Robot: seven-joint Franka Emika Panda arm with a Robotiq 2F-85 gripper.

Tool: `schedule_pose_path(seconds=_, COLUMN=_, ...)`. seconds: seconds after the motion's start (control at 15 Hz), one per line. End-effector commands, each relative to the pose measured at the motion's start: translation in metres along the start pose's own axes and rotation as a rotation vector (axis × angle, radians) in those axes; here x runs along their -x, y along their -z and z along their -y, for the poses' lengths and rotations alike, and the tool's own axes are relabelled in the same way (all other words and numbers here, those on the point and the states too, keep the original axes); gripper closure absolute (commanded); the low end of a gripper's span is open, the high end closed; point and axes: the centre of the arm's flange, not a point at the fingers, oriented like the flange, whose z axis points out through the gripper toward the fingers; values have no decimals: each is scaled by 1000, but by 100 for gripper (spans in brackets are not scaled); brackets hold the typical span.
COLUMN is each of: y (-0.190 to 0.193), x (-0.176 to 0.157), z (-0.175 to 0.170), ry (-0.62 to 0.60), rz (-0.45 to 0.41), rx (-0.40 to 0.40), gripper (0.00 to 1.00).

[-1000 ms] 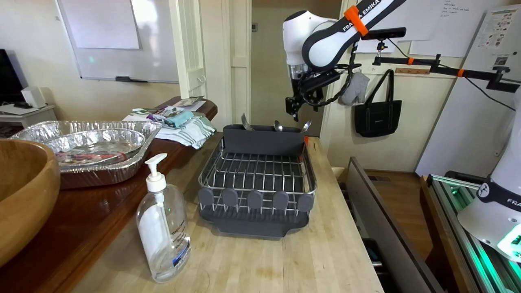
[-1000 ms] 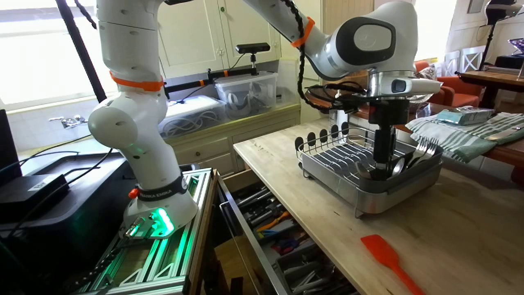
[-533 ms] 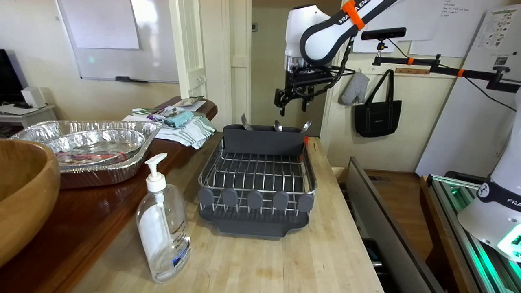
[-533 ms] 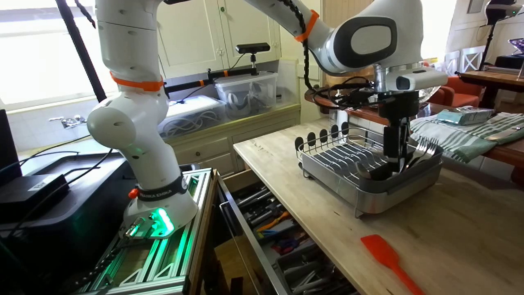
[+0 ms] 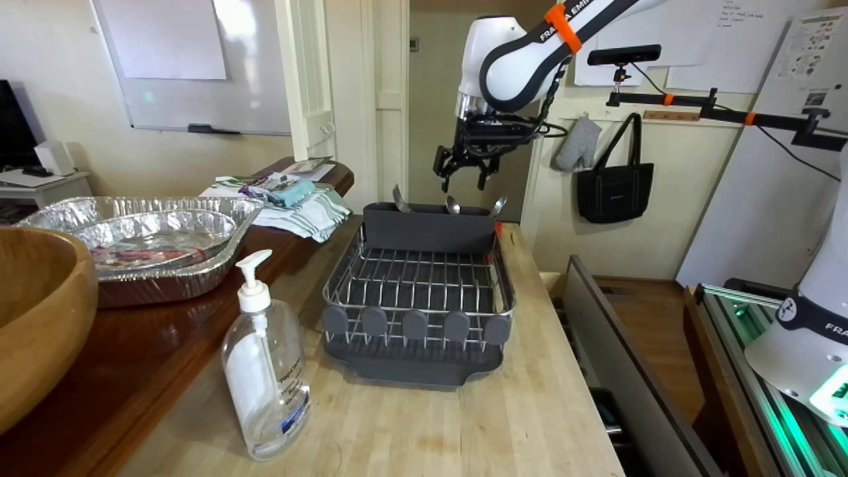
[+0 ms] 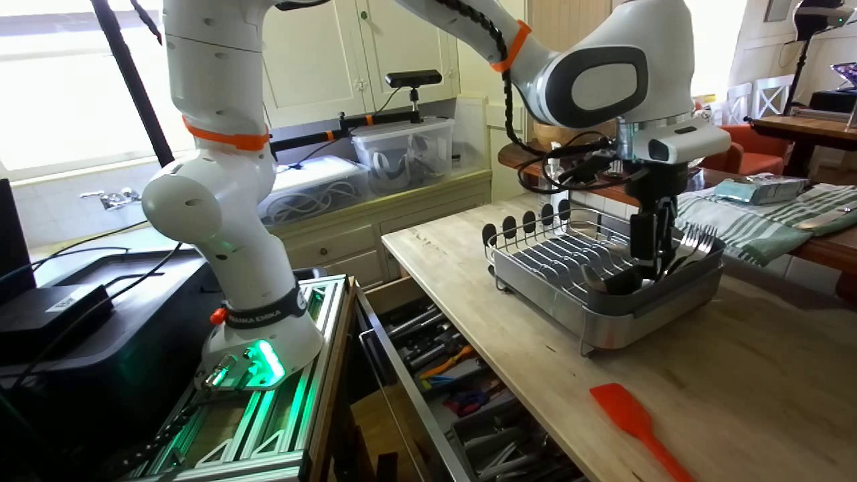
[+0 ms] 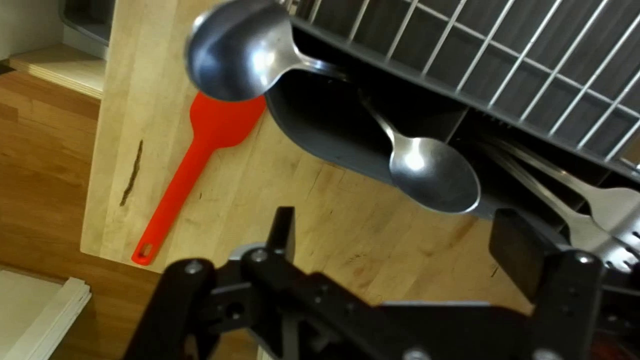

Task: Rearrange the spoons and forks in the utensil holder

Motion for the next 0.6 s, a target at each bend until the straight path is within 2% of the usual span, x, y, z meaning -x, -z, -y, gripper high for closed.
schedule_pose_path(seconds=0.0, y=-15, x=-6, z=5, ry=-6, rz=12, rx=-43, gripper=0)
schedule_pose_path(seconds=0.53, y=-29, x=-7, z=8, ry=9, rz=18, rx=-48, gripper=0)
